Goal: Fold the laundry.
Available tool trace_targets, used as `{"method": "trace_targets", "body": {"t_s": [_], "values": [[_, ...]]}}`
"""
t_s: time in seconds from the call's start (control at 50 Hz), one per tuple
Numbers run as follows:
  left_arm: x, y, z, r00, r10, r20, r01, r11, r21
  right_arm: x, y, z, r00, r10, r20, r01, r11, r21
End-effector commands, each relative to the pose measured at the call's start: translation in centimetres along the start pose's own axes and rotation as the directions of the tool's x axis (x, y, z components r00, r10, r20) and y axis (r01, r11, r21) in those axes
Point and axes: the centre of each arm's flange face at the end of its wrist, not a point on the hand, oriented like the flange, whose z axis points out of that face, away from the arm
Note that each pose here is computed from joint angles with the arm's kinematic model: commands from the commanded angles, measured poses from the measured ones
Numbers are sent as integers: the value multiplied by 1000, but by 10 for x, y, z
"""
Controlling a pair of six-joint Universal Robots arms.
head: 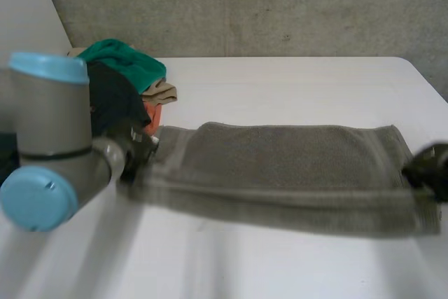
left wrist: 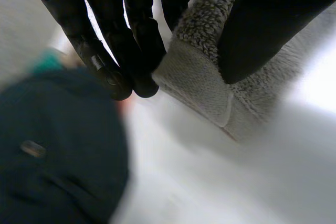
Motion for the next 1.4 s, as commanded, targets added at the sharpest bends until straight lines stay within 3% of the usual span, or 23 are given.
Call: {"method": "trace_targets", "body": {"t_s": [0.02,0.04,0.08,0.1,0.12,0.14,0.18,0.22,0.3,0.34,0.48,0.56,0.72,0.8,1.0,1.24,1.4], "values": [[-75,-78,20,939,-178,293,64,931,359,70,-65,-6,924,168,-344,-39,936,351],[-103,-101,13,896,-258,361,62,879,473,94,-82,-17,869,251,-426,-31,888,460],[-130,-121,4,844,-342,412,46,813,580,116,-98,-30,803,342,-487,-5,822,570],[-142,-130,-2,818,-381,431,32,778,628,136,-110,-45,738,428,-521,31,750,661],[-166,-144,-13,762,-464,451,5,701,713,142,-116,-53,712,467,-524,53,709,704],[-176,-149,-19,737,-501,453,-8,664,748,148,-121,-59,688,501,-525,72,673,736],[-194,-160,-31,696,-572,435,-29,582,813,162,-131,-78,632,560,-536,153,589,794],[-197,-162,-33,693,-587,420,-20,566,824,161,-135,-83,628,563,-538,174,572,802],[-183,-156,-21,743,-540,395,32,618,785,139,-145,-79,695,505,-512,159,587,794],[-173,-145,-9,773,-511,376,79,665,742,128,-142,-70,738,462,-492,128,620,774],[-143,-89,34,811,-467,354,215,799,561,88,-114,-29,841,389,-376,-29,727,686],[-104,-49,59,856,-421,299,280,865,417,50,-80,14,904,347,-250,-151,806,572],[-28,7,88,926,-355,131,325,923,204,-5,-27,70,945,317,-81,-263,883,388],[-15,17,90,940,-324,110,305,939,161,-9,-17,77,941,334,-60,-292,887,356],[-38,9,79,930,-334,152,302,932,200,-1,-18,72,929,369,-23,-330,858,394],[-40,12,72,924,-352,148,323,927,191,2,-11,86,973,207,-99,-156,913,377],[-39,18,62,930,-334,153,314,938,145,9,-5,84,979,109,-171,-46,942,334]]}}
